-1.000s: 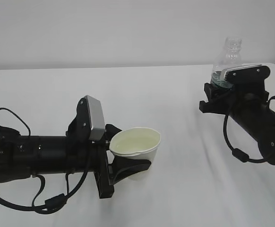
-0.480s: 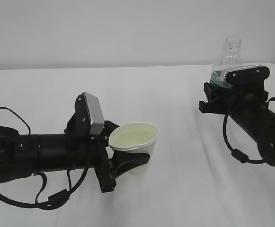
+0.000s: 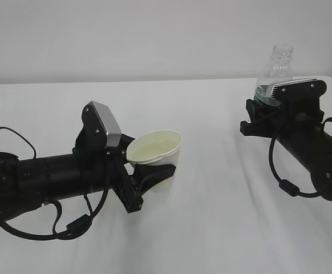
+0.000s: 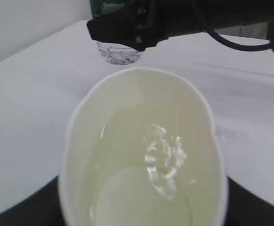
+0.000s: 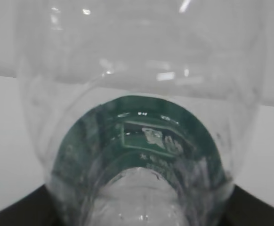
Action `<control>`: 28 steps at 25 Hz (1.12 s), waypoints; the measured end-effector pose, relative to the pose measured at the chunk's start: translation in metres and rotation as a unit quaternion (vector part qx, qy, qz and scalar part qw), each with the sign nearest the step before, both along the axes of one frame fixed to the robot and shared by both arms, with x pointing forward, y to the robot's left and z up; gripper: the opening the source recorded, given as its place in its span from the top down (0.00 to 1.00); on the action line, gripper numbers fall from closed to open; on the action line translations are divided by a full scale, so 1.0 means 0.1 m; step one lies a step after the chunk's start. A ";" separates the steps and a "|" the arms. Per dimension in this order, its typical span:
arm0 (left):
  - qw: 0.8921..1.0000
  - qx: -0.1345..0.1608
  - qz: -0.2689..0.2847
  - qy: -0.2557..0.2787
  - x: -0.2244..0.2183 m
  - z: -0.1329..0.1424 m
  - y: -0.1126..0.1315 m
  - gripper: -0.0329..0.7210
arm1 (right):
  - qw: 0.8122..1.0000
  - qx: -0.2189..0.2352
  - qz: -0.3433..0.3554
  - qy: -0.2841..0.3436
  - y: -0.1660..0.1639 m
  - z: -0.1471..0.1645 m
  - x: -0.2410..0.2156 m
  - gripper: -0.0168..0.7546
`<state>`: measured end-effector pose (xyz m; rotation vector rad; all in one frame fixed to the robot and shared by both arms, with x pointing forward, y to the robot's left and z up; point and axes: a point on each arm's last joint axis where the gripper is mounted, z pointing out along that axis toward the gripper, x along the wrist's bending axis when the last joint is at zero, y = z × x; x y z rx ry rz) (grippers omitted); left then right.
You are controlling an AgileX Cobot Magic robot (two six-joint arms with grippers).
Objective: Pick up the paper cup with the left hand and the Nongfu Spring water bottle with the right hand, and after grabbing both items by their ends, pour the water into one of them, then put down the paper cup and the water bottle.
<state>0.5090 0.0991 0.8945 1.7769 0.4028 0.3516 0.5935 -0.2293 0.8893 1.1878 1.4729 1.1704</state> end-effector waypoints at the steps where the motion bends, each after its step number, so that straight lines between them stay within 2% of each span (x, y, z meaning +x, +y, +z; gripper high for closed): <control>1: 1.000 -0.002 0.009 0.000 0.01 0.00 0.01 0.40 | 1.000 0.000 0.000 0.000 0.00 0.00 0.00 0.45; 5: 0.999 -0.020 0.040 -0.008 0.06 0.04 0.03 0.41 | 1.000 0.000 0.000 0.000 0.00 0.00 0.00 0.45; 10: 0.996 -0.027 0.078 -0.017 0.12 0.06 0.06 0.41 | 1.000 0.000 0.000 0.000 0.00 0.00 0.00 0.45; 22: 0.988 -0.024 0.149 -0.032 0.23 0.07 0.16 0.42 | 1.000 -0.001 0.003 0.007 0.01 -0.02 0.00 0.45; 28: 0.980 -0.028 0.193 -0.030 0.35 0.07 0.35 0.42 | 1.000 -0.001 0.003 0.008 0.01 -0.02 0.00 0.45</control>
